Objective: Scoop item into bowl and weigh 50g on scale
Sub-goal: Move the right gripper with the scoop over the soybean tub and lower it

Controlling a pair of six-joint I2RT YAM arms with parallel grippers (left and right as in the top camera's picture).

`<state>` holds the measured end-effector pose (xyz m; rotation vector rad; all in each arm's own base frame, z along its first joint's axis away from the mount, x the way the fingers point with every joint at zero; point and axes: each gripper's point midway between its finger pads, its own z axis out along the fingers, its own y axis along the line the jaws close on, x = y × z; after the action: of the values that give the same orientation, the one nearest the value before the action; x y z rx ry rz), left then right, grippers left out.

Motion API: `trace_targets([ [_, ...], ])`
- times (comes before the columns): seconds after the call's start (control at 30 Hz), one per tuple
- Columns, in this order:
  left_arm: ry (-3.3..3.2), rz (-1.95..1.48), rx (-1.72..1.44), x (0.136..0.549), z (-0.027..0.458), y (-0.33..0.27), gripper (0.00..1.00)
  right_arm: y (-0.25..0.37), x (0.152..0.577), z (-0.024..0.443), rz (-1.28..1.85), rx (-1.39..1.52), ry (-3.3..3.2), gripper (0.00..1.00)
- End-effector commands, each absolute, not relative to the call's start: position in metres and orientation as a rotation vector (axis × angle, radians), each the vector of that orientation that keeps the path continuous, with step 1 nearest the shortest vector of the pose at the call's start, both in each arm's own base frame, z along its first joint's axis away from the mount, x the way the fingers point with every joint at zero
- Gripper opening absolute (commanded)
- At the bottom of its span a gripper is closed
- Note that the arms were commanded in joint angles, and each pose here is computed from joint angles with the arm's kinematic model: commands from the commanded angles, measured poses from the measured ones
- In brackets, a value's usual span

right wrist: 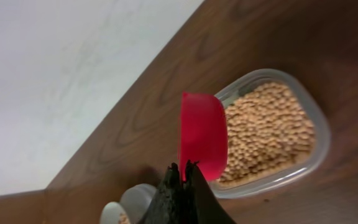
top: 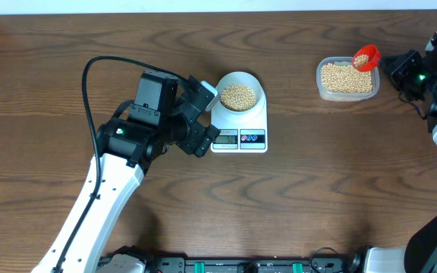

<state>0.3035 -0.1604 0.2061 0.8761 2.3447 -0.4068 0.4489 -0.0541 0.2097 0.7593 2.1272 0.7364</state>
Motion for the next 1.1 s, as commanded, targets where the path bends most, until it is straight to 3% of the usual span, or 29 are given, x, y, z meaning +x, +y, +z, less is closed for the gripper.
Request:
trace_targets([
  [0.0, 2.335, -0.406, 0.889, 0.303, 0.207, -0.16, 0.84, -0.058, 0.447, 0.209, 0.649, 0.723, 2.145, 0.01],
  [0.5, 2.335, -0.406, 0.889, 0.303, 0.207, -0.16, 0.84, -0.057, 0.437, 0.188, 0.451, 0.634, 2.261, 0.01],
  [1.07, 2.335, -0.406, 0.889, 0.303, 0.207, -0.16, 0.84, -0.058, 0.438, 0.184, -0.096, 0.532, 2.276, 0.01],
])
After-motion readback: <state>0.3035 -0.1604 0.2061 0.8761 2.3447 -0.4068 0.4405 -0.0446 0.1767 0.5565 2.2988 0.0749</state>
